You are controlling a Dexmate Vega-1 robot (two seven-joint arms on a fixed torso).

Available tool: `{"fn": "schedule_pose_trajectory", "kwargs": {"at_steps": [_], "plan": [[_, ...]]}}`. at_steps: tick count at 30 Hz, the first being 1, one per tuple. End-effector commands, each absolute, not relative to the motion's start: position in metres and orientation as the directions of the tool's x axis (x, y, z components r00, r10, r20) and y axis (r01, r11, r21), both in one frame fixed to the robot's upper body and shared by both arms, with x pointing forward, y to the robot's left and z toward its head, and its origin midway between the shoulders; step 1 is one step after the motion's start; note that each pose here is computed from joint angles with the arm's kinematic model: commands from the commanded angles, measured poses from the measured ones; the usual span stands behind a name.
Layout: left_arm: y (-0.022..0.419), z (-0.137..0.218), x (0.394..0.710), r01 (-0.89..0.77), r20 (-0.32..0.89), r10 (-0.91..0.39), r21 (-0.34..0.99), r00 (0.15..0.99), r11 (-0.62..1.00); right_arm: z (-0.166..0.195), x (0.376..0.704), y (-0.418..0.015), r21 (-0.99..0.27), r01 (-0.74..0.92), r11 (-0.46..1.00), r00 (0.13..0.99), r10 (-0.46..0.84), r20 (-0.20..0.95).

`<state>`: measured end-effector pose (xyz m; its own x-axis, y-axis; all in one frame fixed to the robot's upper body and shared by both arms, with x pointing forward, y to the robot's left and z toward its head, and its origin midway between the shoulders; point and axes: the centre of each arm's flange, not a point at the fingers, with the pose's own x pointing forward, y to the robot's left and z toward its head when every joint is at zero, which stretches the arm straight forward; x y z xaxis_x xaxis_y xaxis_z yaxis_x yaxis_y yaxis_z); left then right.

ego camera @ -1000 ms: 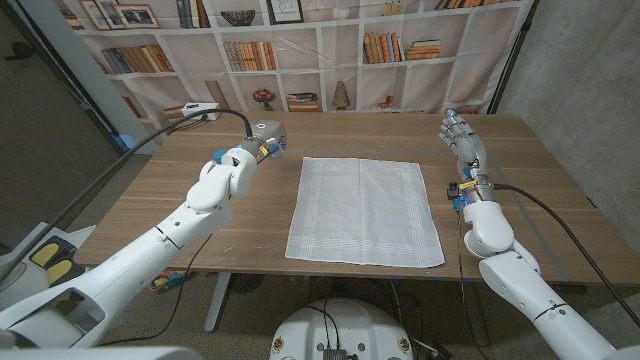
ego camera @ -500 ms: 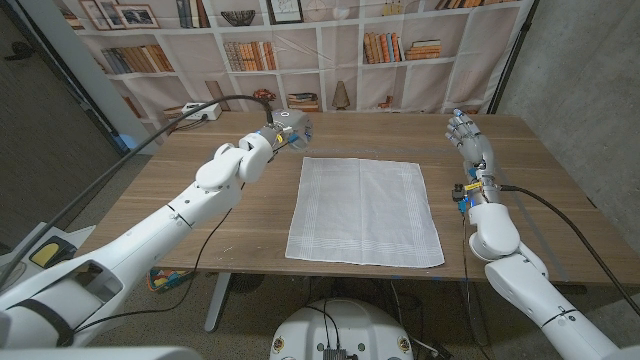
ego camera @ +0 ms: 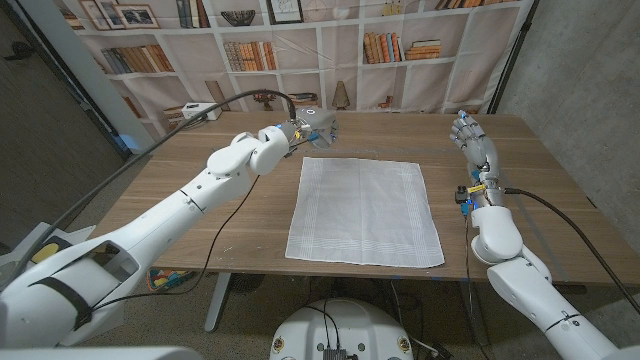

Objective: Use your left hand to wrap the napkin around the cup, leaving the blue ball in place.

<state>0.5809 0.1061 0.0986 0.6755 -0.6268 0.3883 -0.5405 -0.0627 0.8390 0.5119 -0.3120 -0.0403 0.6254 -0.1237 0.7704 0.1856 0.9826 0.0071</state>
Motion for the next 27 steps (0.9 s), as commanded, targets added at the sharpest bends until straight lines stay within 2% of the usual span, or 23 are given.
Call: {"fn": "schedule_pose_trajectory", "kwargs": {"at_steps": [1, 11, 27], "plan": [[0.07, 0.088, 0.576, -0.523, 0.285, -0.745, 0.847, 0.603, -0.099, -0.043, 0.508, -0.314, 0.018, 0.198, 0.98, 0.621, -0.139, 0.772], [0.053, 0.077, 0.572, -0.51, 0.234, -0.799, 0.854, 0.554, -0.104, -0.046, 0.504, -0.315, 0.019, 0.206, 0.978, 0.617, -0.145, 0.774], [0.027, 0.043, 0.58, -0.428, 0.102, -0.845, 0.89, 0.524, -0.158, -0.047, 0.5, -0.315, 0.02, 0.209, 0.978, 0.611, -0.147, 0.778]]}}
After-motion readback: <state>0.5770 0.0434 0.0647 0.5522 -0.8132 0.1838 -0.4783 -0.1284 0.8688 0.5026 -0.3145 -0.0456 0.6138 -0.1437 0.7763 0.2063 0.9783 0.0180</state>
